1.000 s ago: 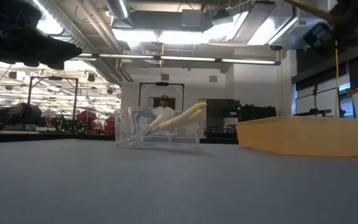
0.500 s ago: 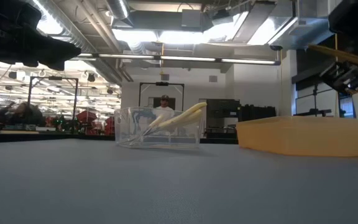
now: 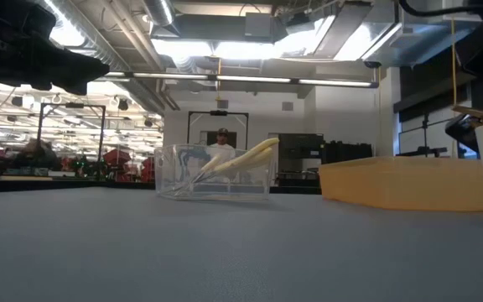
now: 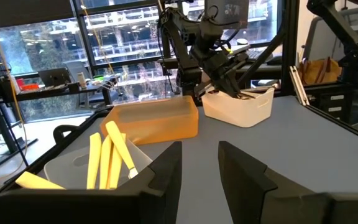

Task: Sort silverware by color (type)
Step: Put the gold knife into the white bin

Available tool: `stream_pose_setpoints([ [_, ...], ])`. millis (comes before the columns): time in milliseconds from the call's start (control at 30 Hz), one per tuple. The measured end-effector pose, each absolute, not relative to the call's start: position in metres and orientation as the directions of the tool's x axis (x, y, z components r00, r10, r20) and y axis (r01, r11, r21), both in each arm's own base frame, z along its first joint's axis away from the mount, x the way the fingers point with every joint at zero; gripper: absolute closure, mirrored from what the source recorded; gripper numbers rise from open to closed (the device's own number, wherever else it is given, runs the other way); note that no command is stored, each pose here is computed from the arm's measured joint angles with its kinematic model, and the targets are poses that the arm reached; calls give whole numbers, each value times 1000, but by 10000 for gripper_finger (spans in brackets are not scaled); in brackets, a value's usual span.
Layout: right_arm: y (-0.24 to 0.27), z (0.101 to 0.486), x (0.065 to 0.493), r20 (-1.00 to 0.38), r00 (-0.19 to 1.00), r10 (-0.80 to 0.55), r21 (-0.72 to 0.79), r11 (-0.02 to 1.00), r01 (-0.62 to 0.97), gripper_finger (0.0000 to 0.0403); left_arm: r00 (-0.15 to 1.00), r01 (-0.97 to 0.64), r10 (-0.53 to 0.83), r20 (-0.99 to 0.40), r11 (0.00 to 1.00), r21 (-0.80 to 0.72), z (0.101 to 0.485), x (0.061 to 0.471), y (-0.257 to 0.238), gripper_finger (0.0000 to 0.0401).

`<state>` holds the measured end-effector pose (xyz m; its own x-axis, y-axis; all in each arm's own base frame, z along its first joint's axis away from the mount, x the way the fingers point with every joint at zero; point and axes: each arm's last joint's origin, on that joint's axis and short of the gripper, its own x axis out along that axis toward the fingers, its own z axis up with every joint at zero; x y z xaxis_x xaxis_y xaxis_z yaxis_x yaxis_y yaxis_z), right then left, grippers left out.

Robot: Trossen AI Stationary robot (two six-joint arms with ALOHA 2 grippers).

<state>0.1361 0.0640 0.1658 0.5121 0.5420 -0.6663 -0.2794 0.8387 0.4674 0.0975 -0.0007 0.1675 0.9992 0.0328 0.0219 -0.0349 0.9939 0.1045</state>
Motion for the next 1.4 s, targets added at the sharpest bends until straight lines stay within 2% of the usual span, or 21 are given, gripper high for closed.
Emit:
stream_pose_setpoints([
  [367,63,164,136,-672,516,531,461,845,-269,376,999,-35,33,22,994,104,168,97,-1,303],
  [1400,62,163,136,-687,550,475,424,877,-227,372,999,-35,33,22,993,108,167,97,-1,303],
])
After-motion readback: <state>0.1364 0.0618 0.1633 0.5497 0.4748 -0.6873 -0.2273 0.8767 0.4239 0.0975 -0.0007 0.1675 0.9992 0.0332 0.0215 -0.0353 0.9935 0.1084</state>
